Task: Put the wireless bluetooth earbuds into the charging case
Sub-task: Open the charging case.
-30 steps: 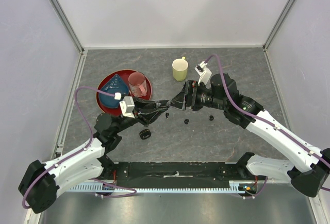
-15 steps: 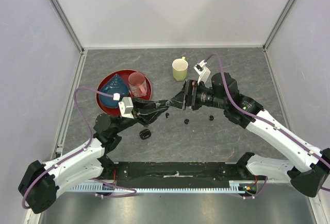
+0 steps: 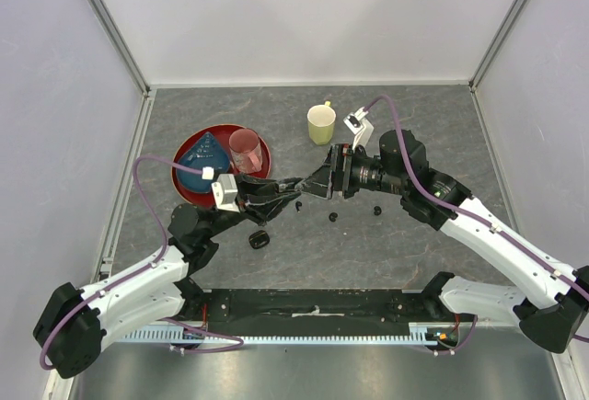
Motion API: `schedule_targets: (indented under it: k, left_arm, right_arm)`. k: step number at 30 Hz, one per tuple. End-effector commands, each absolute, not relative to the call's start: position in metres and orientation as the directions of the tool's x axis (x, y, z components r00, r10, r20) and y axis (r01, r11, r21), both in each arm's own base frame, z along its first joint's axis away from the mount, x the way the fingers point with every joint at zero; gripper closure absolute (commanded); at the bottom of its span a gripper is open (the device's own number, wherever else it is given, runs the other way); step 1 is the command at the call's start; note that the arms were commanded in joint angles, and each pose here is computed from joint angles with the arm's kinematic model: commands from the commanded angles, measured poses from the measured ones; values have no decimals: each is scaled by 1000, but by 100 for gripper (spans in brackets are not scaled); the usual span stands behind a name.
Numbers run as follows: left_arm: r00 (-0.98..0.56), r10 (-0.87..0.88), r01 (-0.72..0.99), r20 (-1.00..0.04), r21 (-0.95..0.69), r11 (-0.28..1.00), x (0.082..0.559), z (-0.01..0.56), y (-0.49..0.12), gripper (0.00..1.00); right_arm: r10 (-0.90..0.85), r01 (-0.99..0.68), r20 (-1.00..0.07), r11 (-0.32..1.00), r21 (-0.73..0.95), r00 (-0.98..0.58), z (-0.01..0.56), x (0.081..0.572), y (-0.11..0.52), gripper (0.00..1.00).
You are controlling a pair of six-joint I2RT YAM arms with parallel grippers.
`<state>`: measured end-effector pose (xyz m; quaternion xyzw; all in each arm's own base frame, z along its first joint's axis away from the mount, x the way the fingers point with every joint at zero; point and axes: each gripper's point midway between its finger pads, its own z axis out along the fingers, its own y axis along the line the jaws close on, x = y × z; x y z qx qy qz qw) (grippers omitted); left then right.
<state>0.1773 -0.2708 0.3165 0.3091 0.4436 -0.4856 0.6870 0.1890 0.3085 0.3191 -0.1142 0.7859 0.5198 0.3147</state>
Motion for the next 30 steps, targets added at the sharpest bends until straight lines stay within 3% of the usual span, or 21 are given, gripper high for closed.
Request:
schedule_targets:
  k: [1,17,30]
  left_arm:
    - [208,-455,933,-866,36,359,176,348,-266,98]
    - [204,-458,955,-865,72,288,162,354,-270,98]
    - [191,-429,970,-883,104,218,147,345,-273,98]
  right_arm:
    - [144,-561,-656,406,722,-741,334,188,309,11]
    - [178,-514,-654,482,710,-736,323,204,306,11]
    - [209,-515,-656,466,719,-726,334,211,311,11]
